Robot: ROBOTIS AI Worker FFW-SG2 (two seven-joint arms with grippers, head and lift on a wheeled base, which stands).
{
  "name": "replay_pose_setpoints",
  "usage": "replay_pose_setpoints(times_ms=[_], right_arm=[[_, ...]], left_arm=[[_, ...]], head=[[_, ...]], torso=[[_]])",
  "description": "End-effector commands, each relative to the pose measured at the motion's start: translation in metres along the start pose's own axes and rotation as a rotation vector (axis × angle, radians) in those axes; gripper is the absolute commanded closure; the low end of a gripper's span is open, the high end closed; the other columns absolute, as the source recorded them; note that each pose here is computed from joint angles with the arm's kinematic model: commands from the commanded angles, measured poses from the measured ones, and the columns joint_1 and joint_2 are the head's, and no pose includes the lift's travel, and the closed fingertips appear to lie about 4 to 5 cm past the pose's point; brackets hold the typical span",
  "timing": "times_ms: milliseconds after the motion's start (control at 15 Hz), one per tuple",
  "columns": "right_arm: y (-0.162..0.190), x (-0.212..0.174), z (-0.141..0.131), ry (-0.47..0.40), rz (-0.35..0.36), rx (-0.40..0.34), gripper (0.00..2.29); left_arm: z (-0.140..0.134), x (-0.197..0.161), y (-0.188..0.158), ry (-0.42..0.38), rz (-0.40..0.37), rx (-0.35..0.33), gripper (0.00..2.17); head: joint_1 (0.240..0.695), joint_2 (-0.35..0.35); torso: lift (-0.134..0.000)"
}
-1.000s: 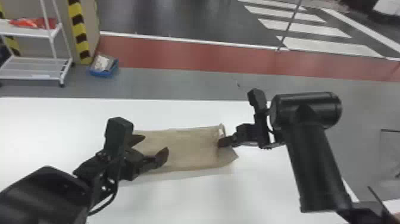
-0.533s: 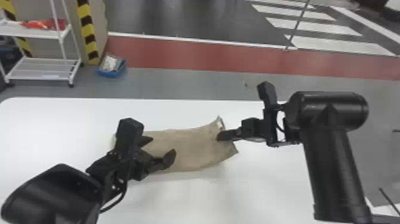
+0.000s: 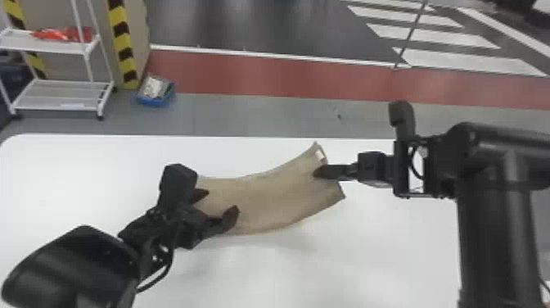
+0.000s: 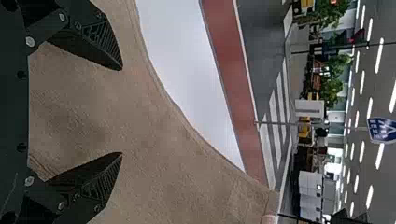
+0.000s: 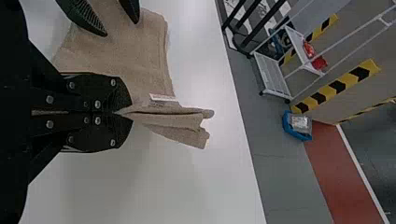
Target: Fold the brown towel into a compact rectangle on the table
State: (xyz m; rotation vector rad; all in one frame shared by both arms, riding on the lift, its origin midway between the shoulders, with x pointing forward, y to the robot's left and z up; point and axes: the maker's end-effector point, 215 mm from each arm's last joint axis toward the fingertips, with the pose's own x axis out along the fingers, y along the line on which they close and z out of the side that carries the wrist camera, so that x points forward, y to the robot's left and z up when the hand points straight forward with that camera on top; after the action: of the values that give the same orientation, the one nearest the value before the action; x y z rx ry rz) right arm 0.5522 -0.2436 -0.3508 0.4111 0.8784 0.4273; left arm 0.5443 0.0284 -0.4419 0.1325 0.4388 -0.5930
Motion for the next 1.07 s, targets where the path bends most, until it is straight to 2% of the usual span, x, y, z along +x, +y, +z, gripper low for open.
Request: replay_pose_setpoints(times_ms=[0,67,133,267,533,800,1000], right_arm=[[-0.010,-0.010,0.002,-0.015,-0.002,0.019,1.21],[-0.011,-0.011,0.003,-0.017,-0.001,0.019,1.21],[-0.011,-0.011,0.004,-0.017,-0.002,0.017,1.21],[-0.009,-0.012,0.007,-0.021,0.000,0.014,1.21],[0.008,-0.017,0.014,-0.045,0.049,0.000,1.21],[0.044,-0.011,0.023,-0.068,0.110,-0.032,1.21],[0.073,0.005,0.020,-0.045,0.146,-0.060,1.21]], left_arm=[[0.002,-0.003,0.015,-0.003,0.008,-0.042,1.10],[-0.018,-0.004,0.020,0.082,0.009,-0.090,1.73],[-0.027,-0.005,0.021,0.133,0.004,-0.109,1.99],[-0.037,-0.005,0.019,0.161,-0.012,-0.115,2.01],[-0.058,-0.004,0.020,0.207,-0.002,-0.105,2.01],[-0.054,0.003,-0.004,0.204,-0.037,-0.095,2.00],[-0.053,0.007,-0.024,0.205,-0.065,-0.088,2.00]], head=[[0.695,-0.211],[0.695,-0.213],[0.695,-0.214],[0.695,-0.206],[0.695,-0.199],[0.695,-0.186],[0.695,-0.180]], torso=[[-0.124],[-0.124],[-0.124],[-0.124],[-0.124],[-0.124],[-0.124]])
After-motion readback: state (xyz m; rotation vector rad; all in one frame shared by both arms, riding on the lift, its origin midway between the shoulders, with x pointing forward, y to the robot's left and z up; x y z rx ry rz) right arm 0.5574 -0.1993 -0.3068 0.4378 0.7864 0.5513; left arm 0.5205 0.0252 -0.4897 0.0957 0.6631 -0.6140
